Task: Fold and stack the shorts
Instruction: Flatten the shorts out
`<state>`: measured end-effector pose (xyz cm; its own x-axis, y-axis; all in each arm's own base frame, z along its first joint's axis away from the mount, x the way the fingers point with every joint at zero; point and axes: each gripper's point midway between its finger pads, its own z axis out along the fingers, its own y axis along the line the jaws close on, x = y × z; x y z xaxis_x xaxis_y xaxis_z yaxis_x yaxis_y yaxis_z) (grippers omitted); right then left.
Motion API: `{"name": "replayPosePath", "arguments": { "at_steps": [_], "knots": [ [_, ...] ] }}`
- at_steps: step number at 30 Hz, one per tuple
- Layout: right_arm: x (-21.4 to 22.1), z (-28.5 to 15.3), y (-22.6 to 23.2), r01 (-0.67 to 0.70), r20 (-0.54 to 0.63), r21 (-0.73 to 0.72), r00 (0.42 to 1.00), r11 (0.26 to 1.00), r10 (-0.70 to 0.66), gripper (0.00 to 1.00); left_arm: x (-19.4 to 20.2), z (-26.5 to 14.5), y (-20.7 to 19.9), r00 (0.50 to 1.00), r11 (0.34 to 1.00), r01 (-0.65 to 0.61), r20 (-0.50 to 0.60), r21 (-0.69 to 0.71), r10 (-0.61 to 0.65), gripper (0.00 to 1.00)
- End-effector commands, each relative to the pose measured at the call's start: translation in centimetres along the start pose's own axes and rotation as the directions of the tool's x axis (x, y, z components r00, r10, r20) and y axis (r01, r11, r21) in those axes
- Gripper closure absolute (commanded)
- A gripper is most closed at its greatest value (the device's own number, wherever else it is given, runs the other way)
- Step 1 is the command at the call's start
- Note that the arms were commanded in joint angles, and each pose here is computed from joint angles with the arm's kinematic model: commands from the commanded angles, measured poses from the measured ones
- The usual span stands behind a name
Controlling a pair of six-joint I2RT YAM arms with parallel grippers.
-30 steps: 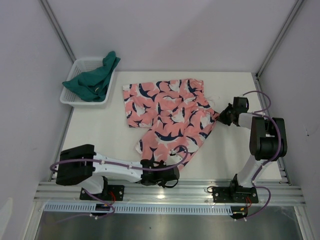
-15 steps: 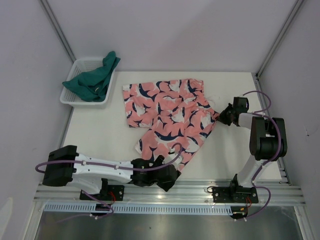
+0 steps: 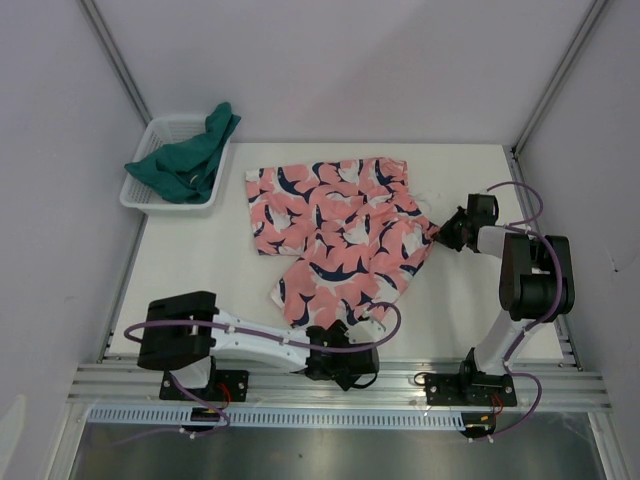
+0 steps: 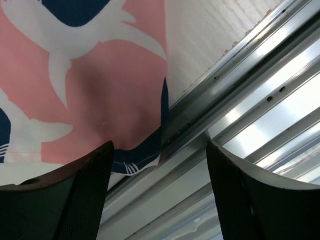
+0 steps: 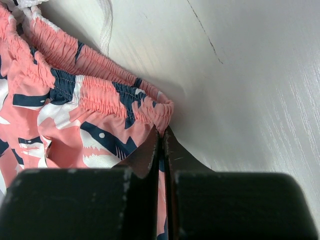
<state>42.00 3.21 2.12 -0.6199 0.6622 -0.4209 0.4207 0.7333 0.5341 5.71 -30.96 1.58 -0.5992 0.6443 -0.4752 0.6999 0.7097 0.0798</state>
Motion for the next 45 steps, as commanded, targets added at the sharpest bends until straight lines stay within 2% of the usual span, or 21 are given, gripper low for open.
{"name": "replayPosePath", "arguments": {
  "at_steps": [1,5,6,7,11,16,26,35,40,43,45],
  "knots": [
    [-0.8,0.0,0.2,0.010,0.029,-0.014,1.000,1.000,-0.010,1.00,-0.9,0.7,1.0,1.000,0.997,0.017,0.008,-0.076,-0.016,0.23],
    [-0.8,-0.1,0.1,0.009,0.026,-0.015,1.000,1.000,-0.008,1.00,-0.7,1.2,1.5,1.000,0.996,0.030,0.002,-0.079,-0.030,0.32],
    [-0.8,-0.1,0.1,0.009,0.026,-0.015,1.000,1.000,-0.008,1.00,-0.6,1.2,1.6,1.000,0.996,0.030,-0.001,-0.081,-0.030,0.40],
    [-0.7,0.0,0.1,0.009,0.024,-0.015,1.000,1.000,-0.008,1.00,-0.7,1.3,1.6,0.999,0.996,0.036,0.002,-0.082,-0.036,0.42],
    [-0.7,0.0,0.1,0.008,0.023,-0.019,1.000,1.000,-0.007,1.00,-0.3,1.5,2.6,0.998,0.992,0.065,-0.005,-0.108,-0.065,0.40],
    [-0.6,0.0,0.2,0.010,0.021,-0.025,1.000,1.000,-0.009,1.00,-0.1,1.8,3.4,0.993,0.992,0.116,0.007,-0.058,-0.116,0.36],
    [-0.6,0.0,0.1,0.008,0.019,-0.024,1.000,1.000,-0.008,1.00,-0.6,2.4,3.3,0.974,0.966,0.223,0.013,0.129,-0.227,0.32],
    [-0.6,0.1,0.1,0.006,0.015,-0.026,1.000,1.000,-0.005,1.00,-0.2,3.2,4.5,0.979,0.979,0.201,-0.018,0.023,-0.201,0.36],
    [-0.6,0.1,0.1,0.004,0.016,-0.027,1.000,1.000,-0.004,1.00,-0.6,3.5,5.8,0.981,0.978,0.193,-0.018,-0.080,-0.195,0.37],
    [-0.6,0.0,0.1,0.006,0.015,-0.030,1.000,1.000,-0.006,1.00,-1.1,3.9,6.0,0.981,0.975,0.190,-0.017,-0.111,-0.193,0.40],
    [-0.5,0.0,0.1,0.004,0.013,-0.028,1.000,1.000,-0.004,1.00,-1.1,4.1,6.3,0.982,0.973,0.183,-0.022,-0.141,-0.187,0.49]
  ]
}}
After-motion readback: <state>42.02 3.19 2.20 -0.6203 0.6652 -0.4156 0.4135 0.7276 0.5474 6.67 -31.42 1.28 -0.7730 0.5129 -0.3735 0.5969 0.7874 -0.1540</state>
